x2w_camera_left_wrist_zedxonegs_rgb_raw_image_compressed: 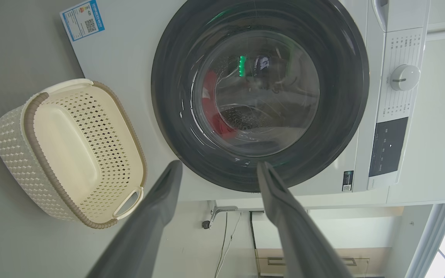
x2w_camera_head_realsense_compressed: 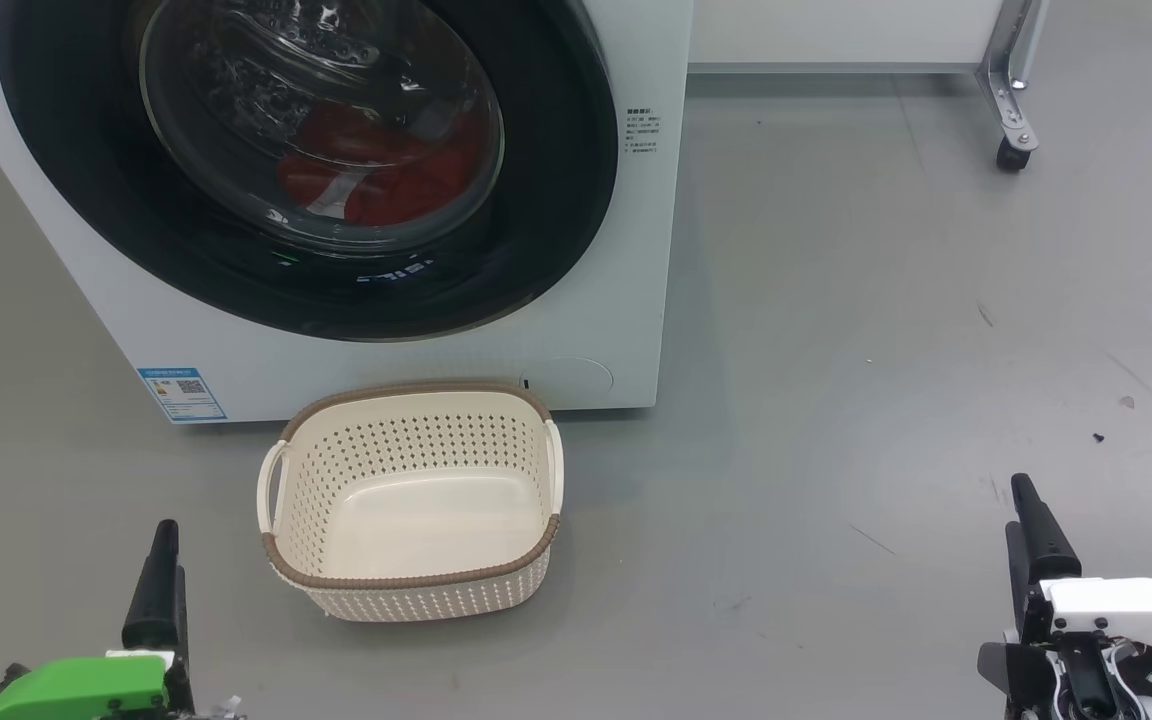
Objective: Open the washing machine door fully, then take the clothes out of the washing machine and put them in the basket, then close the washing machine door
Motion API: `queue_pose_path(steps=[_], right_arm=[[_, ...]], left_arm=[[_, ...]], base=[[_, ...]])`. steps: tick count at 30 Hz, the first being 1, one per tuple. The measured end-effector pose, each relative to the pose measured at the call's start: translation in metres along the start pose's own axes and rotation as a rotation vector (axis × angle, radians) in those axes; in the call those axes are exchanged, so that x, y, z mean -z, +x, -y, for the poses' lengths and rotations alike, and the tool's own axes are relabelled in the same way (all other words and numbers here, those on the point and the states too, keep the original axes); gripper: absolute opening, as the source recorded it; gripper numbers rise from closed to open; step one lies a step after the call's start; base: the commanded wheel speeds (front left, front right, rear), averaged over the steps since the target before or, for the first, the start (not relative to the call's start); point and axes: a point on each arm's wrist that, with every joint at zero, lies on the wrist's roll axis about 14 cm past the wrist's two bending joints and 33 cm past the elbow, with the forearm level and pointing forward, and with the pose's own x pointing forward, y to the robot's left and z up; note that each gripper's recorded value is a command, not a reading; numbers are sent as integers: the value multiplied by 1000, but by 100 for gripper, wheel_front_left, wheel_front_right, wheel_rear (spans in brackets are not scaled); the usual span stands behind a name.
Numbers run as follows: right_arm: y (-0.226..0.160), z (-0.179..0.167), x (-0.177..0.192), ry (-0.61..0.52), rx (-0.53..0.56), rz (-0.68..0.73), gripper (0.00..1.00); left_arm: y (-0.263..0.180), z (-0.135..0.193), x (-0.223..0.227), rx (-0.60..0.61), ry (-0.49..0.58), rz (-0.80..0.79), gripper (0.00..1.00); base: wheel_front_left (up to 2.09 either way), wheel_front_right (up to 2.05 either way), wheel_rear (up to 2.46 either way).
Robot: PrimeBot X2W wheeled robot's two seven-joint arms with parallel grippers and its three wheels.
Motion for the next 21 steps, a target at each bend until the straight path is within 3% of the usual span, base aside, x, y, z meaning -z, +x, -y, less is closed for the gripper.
queue_pose_path(steps=[21], right_arm=[[7,-31,7,-287,-89,5,100]], left_arm=[[2,32,0,100,285,25,100]], base=[[0,0,0]])
